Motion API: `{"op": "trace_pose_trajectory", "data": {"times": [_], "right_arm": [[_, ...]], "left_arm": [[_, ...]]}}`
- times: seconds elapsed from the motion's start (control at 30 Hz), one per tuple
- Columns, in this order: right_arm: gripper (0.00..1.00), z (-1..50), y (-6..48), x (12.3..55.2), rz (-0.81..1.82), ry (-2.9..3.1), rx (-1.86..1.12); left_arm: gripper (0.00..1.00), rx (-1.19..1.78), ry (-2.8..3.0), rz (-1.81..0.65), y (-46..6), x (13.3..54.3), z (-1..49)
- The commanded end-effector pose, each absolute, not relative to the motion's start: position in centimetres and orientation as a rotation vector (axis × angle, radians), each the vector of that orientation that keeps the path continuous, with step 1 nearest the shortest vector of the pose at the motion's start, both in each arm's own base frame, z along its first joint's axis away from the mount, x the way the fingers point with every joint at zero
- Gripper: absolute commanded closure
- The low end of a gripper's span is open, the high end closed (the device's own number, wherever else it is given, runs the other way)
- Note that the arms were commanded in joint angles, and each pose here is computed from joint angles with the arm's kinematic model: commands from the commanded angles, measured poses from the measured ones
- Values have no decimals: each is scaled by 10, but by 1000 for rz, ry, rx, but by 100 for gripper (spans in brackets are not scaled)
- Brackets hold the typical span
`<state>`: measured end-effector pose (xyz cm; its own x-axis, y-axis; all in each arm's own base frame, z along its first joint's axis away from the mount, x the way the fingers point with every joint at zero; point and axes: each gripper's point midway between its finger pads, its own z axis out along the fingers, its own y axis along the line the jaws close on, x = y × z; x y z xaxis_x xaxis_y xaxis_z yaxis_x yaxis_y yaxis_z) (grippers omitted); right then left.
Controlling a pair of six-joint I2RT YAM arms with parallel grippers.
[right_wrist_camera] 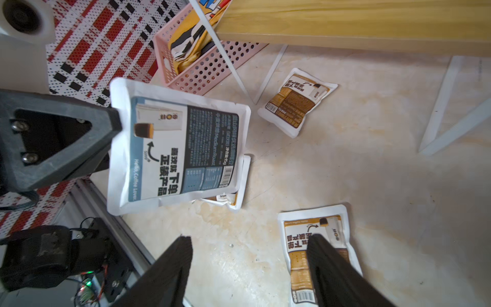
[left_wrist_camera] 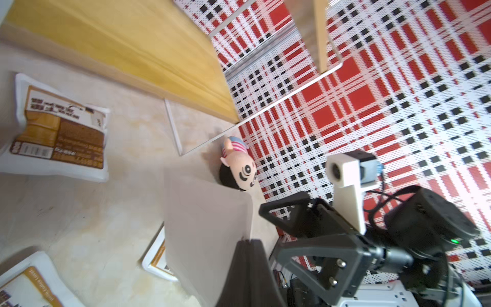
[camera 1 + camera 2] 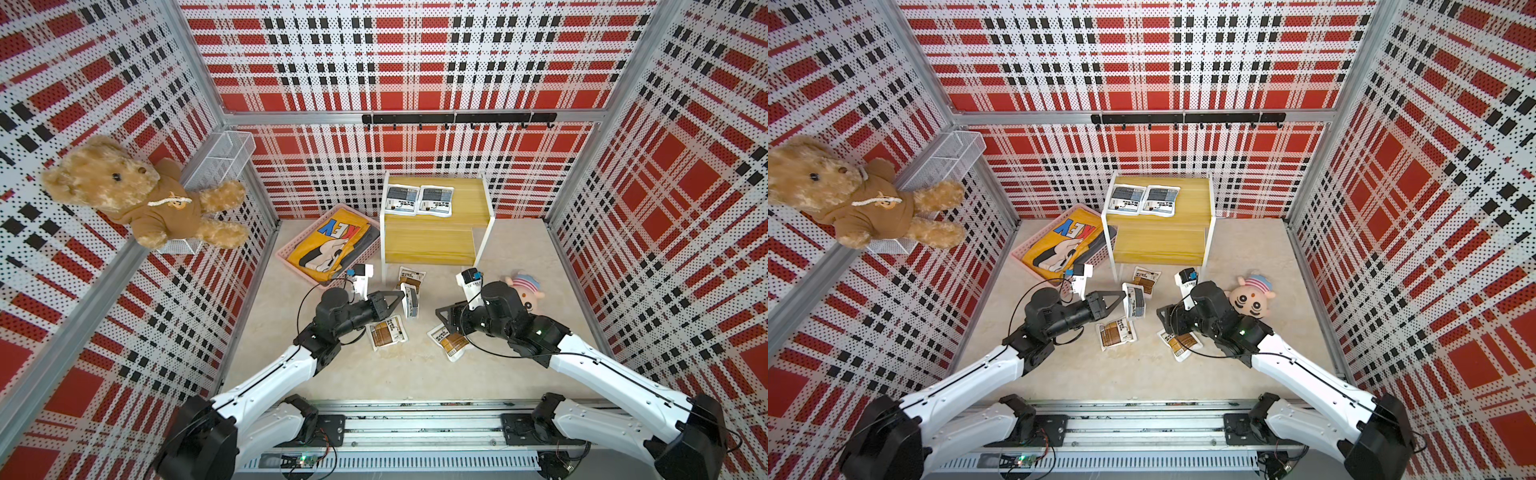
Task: Place the bagged coffee beans on the shelf by color
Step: Pick up the bagged coffee beans at the center of the board, then place the bagged coffee beans on the shelf.
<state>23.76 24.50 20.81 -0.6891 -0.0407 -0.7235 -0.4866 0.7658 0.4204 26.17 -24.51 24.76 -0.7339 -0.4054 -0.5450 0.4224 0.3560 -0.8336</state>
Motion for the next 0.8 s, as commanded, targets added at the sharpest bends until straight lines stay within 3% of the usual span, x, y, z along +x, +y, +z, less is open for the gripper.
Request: {"op": "trace_pose_trajectory", "data": {"times": [0.0, 0.13, 0.33, 0.53, 0.77], "right_arm": [[24, 238, 257, 222, 947, 2179, -437], [20, 265, 260, 212, 1023, 2115, -475], [6, 294, 260, 203, 1095, 2072, -476], [5, 323, 272, 191, 1289, 2003, -468], [5, 340, 270, 184, 1198, 1973, -651]], "left_arm": [[100, 49, 1815, -1530, -241, 250, 278], [100, 142, 1763, -1598, -239, 236, 305], [100, 242, 1745, -1555, -233, 225, 331], [100, 242, 1645, -1638, -227, 218, 358], [100, 378, 1633, -1711, -236, 204, 383]]}}
